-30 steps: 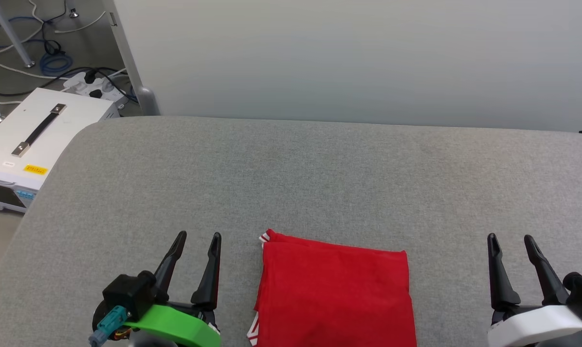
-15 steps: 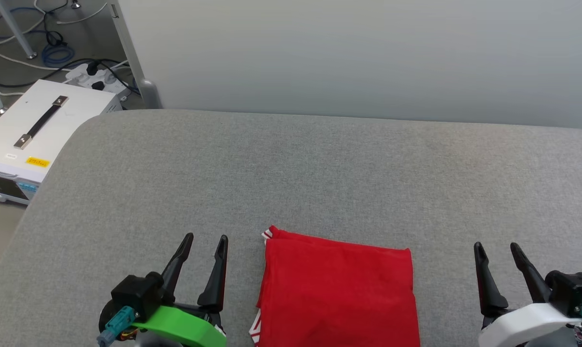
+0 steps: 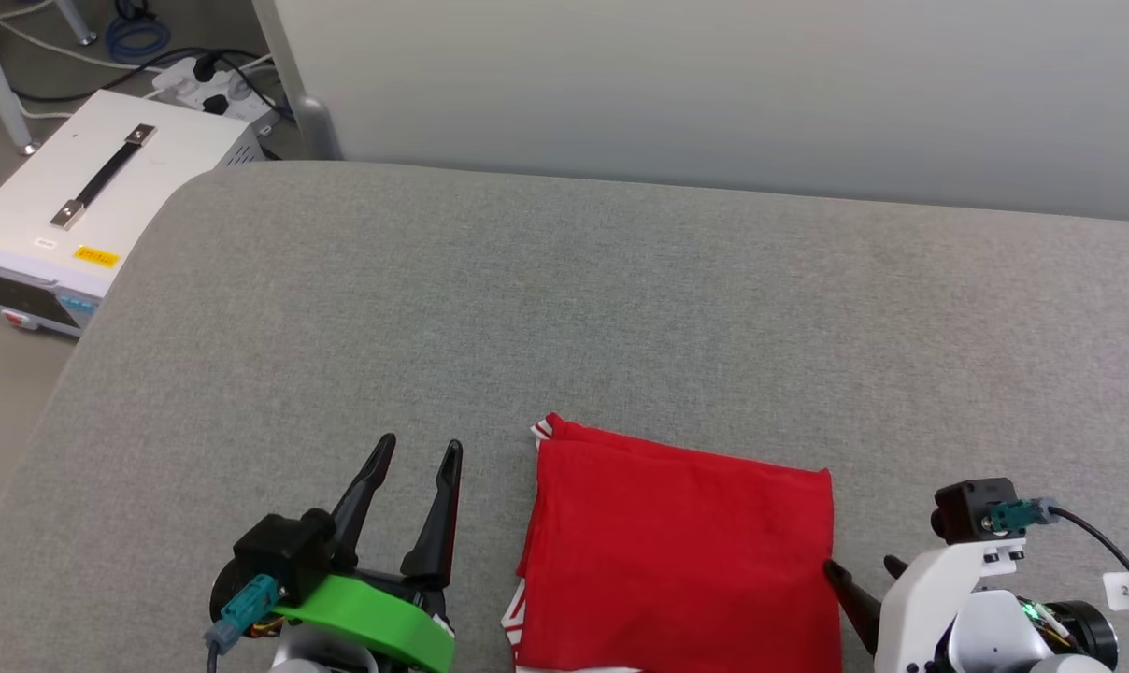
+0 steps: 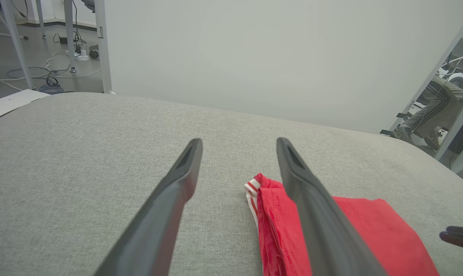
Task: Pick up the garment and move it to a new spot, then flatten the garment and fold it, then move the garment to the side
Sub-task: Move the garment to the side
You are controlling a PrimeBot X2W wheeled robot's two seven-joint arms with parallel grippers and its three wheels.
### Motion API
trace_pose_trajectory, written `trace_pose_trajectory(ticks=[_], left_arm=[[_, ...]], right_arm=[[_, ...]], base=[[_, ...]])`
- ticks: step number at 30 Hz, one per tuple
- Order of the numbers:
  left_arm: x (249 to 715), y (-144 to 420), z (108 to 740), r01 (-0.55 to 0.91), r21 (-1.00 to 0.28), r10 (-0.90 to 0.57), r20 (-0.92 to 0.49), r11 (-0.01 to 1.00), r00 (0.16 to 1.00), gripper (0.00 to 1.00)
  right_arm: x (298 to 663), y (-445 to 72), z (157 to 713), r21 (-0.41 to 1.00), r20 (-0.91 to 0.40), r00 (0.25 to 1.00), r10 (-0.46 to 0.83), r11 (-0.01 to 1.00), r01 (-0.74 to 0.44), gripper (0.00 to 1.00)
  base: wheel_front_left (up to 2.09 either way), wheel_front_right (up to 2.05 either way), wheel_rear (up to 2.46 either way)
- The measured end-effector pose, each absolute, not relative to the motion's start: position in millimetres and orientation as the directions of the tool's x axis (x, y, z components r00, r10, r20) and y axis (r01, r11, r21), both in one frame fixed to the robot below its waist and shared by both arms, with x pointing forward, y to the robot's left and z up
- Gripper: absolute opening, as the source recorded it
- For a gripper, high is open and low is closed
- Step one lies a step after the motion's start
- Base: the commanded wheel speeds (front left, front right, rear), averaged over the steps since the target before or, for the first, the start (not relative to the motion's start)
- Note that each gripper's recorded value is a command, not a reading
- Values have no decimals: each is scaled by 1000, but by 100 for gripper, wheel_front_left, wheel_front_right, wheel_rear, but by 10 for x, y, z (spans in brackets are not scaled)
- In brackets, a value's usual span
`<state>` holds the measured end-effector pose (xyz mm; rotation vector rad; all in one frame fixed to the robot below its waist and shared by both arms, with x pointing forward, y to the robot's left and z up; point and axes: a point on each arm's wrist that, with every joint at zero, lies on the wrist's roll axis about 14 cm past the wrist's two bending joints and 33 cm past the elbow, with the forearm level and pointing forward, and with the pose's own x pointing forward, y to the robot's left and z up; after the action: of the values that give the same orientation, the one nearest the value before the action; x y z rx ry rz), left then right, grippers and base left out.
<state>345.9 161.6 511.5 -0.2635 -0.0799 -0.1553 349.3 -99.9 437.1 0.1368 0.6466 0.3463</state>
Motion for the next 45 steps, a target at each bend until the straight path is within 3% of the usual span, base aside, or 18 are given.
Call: trace_pose_trajectory(ticks=[6, 20, 21, 23, 35, 39, 45], left_arm=[[3506, 1682, 5132, 144, -260, -121, 101, 955, 987, 100], [3499, 1877, 5072, 81, -240, -65, 75, 967, 995, 100], [3497, 1882, 5068, 80, -240, -63, 74, 967, 995, 100], [3497, 1884, 5065, 79, -240, -63, 73, 968, 995, 100], [3555, 1737, 5090, 130, -242, -113, 84, 962, 990, 100], [3614, 1613, 5112, 179, -236, -161, 93, 955, 983, 100], [3708, 1312, 5119, 273, -239, -256, 99, 932, 962, 100]], right_arm=[[3502, -880, 4095, 257, -714, 588, 379, 924, -284, 100], [3417, -606, 3648, 302, -829, 373, 418, 894, -330, 100], [3411, -593, 3638, 303, -830, 367, 420, 892, -335, 92], [3412, -580, 3632, 302, -831, 364, 422, 890, -341, 2], [3533, -588, 3876, 201, -765, 495, 412, 883, -424, 0], [3634, -899, 4071, 31, -750, 564, 345, 871, -490, 0], [3728, -1468, 4302, -174, -751, 624, 215, 848, -501, 0]], base=[[0, 0, 0], [0, 0, 0], [0, 0, 0], [0, 0, 0], [0, 0, 0], [0, 0, 0], [0, 0, 0]])
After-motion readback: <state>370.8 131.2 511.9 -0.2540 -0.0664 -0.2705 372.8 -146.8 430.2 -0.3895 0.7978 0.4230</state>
